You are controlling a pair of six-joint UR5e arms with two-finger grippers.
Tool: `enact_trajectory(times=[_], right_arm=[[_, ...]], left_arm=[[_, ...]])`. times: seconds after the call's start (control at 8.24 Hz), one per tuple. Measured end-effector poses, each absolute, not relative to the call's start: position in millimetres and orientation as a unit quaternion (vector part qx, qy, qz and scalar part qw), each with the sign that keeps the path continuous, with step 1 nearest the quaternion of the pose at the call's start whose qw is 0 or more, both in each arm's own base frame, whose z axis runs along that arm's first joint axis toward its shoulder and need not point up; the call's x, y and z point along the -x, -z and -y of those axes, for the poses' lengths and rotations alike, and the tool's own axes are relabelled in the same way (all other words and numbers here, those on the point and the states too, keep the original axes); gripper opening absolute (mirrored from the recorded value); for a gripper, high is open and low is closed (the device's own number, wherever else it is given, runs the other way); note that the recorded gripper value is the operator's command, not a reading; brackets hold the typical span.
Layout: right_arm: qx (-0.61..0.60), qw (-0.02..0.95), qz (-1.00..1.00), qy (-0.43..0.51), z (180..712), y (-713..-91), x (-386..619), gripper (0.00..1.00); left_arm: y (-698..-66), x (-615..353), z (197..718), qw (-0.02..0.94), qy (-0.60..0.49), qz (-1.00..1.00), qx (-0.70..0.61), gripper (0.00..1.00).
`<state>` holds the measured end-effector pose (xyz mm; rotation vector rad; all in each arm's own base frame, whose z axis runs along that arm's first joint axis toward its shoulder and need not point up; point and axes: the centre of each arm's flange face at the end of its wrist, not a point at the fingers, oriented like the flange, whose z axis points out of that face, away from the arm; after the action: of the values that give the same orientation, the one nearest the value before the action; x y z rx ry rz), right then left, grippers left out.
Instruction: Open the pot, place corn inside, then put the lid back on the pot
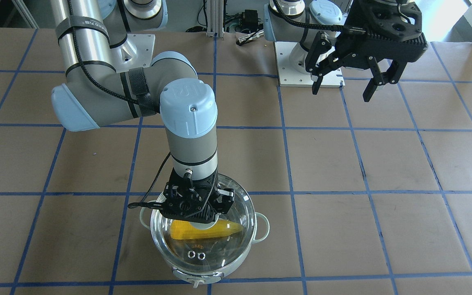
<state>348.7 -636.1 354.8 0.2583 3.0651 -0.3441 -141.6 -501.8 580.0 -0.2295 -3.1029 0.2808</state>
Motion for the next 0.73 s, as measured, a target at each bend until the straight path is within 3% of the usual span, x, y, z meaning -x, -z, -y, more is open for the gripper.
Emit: enact_trajectory(times=[0.73], right_arm=[[-0.081, 0.025, -0.991, 0.106, 636.8, -349.2, -350.1, 0.23]], left_arm=[[-579.8, 141.2, 501.8, 0.009, -0.089, 0.993, 0.073, 1.0]])
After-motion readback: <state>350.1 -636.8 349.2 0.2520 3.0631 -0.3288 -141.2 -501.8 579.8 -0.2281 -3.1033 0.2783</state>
